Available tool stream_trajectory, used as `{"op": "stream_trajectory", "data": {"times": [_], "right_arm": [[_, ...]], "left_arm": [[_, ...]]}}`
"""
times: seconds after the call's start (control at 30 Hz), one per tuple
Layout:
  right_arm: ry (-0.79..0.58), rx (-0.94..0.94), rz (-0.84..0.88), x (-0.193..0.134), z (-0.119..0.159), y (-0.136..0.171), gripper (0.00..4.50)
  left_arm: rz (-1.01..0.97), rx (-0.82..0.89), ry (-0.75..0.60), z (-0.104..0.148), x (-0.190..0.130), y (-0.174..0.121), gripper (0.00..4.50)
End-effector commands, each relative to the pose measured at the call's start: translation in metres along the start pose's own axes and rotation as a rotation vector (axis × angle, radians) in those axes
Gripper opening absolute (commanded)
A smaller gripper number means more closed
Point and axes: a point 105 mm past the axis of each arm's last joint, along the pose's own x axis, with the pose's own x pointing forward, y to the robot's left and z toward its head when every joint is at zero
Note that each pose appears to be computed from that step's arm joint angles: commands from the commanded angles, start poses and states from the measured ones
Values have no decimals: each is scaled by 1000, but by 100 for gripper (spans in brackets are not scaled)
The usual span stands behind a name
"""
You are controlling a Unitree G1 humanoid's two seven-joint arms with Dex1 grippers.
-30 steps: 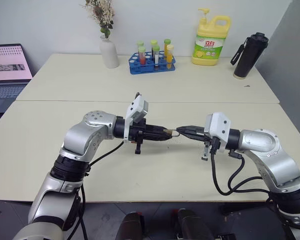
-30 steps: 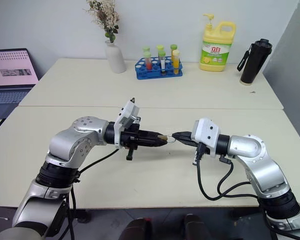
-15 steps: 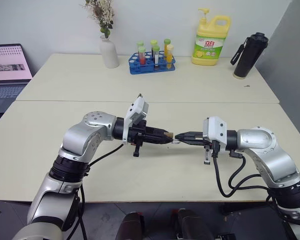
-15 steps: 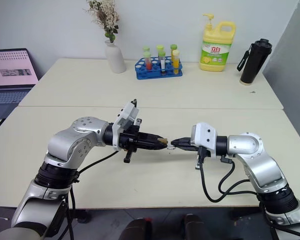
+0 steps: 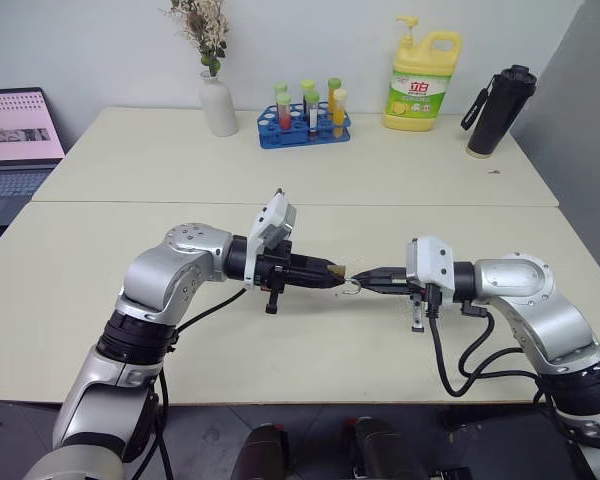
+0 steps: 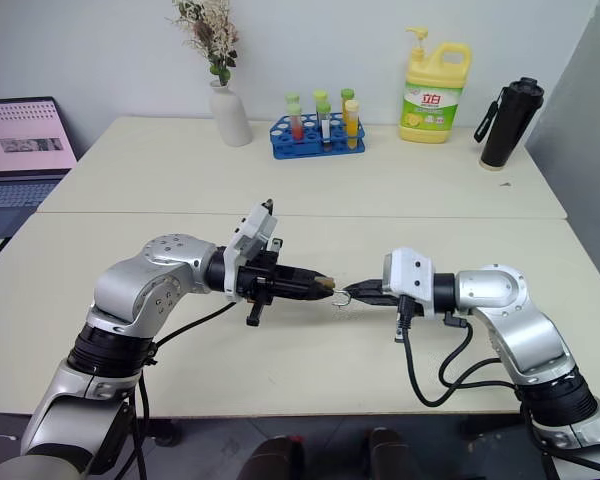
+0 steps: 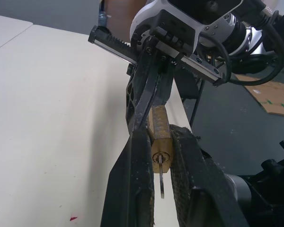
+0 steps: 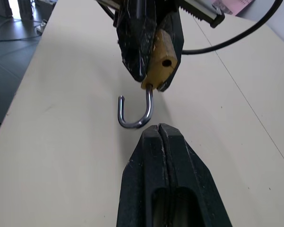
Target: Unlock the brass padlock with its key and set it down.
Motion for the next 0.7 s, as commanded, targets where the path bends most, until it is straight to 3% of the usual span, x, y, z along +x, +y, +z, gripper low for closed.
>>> {"op": "stream_trajectory", "data": {"times": [0.03,0.07,0.17,0.5,0.7], "right_arm": [[73,-16,-25,-17,-10,1,0],[92,-10,-40,-21,-15,2,0],[110,37,-29,-27,-19,17,62],[136,114,-79,-7,-16,27,429],[161,135,-130,-1,-22,20,431]], "left_arm": [[38,2,-19,0,-4,0,16],[50,-8,-12,-4,-3,1,16],[104,-73,-2,-21,-1,5,16],[195,-219,37,-61,17,17,16],[211,-220,89,-73,23,23,16]]}}
